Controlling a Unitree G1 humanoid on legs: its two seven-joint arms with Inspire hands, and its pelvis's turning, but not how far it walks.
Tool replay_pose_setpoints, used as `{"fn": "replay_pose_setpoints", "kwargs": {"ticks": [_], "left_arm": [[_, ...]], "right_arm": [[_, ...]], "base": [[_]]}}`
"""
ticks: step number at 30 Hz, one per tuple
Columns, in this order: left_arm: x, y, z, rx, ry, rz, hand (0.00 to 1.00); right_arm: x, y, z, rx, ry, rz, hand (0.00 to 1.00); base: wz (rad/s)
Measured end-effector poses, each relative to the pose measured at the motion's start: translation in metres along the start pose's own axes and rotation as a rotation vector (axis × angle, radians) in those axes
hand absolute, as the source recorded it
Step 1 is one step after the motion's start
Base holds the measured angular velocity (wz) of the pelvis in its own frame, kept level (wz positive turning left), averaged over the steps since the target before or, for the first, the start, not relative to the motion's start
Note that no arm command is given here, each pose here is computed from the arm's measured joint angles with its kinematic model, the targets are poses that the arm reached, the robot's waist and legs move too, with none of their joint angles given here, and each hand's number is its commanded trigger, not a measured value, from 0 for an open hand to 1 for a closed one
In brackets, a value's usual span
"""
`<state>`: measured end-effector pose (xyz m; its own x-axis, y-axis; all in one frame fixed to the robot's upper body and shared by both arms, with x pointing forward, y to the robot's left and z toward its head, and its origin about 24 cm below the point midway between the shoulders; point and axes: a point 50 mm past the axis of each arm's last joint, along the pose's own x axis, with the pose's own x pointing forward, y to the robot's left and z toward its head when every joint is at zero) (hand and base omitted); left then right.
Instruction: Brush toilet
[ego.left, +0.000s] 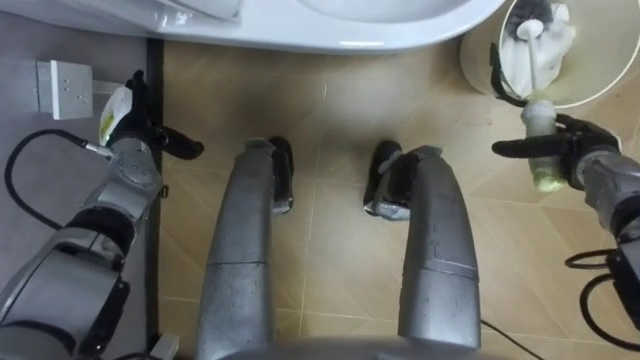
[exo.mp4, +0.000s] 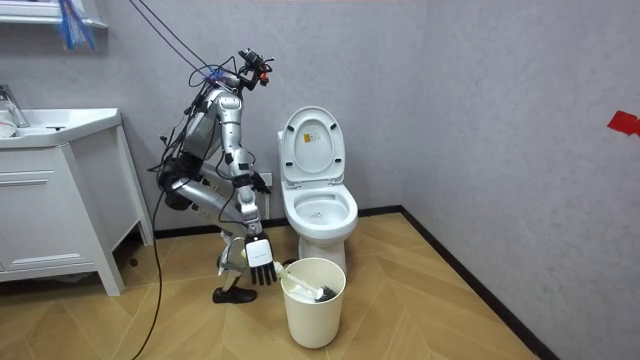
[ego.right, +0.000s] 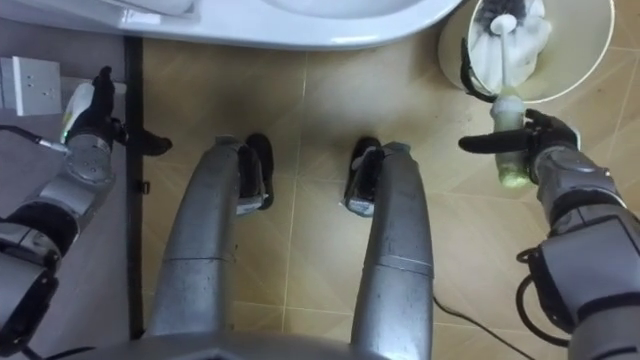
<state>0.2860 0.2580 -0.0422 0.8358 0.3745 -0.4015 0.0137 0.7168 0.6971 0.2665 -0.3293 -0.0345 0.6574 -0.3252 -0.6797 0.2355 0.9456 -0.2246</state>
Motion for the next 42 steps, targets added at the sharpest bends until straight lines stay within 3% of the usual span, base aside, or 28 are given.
{"fn": "replay_pose_setpoints", "kwargs": {"ticks": [14, 15, 16, 33, 42], "left_arm": [[0.001, 0.004, -0.003, 0.012, 0.014, -0.031, 0.00], [0.001, 0.005, -0.003, 0.011, 0.013, -0.030, 0.00], [0.002, 0.005, -0.002, 0.011, 0.010, -0.029, 0.00], [0.002, 0.005, -0.004, 0.021, 0.034, -0.028, 0.00], [-0.002, 0.001, -0.012, 0.030, 0.051, -0.033, 0.00]], "right_arm": [[-0.002, -0.004, -0.019, -0.089, 0.098, 0.080, 0.00], [-0.002, -0.005, -0.022, -0.098, 0.108, 0.080, 0.32], [-0.003, -0.006, -0.025, -0.106, 0.118, 0.077, 1.00], [-0.005, -0.012, -0.038, -0.130, 0.198, 0.044, 1.00], [-0.005, -0.011, -0.046, -0.032, 0.208, -0.008, 1.00]], "base": [[0.03], [0.06], [0.07], [0.02], [0.00]]}}
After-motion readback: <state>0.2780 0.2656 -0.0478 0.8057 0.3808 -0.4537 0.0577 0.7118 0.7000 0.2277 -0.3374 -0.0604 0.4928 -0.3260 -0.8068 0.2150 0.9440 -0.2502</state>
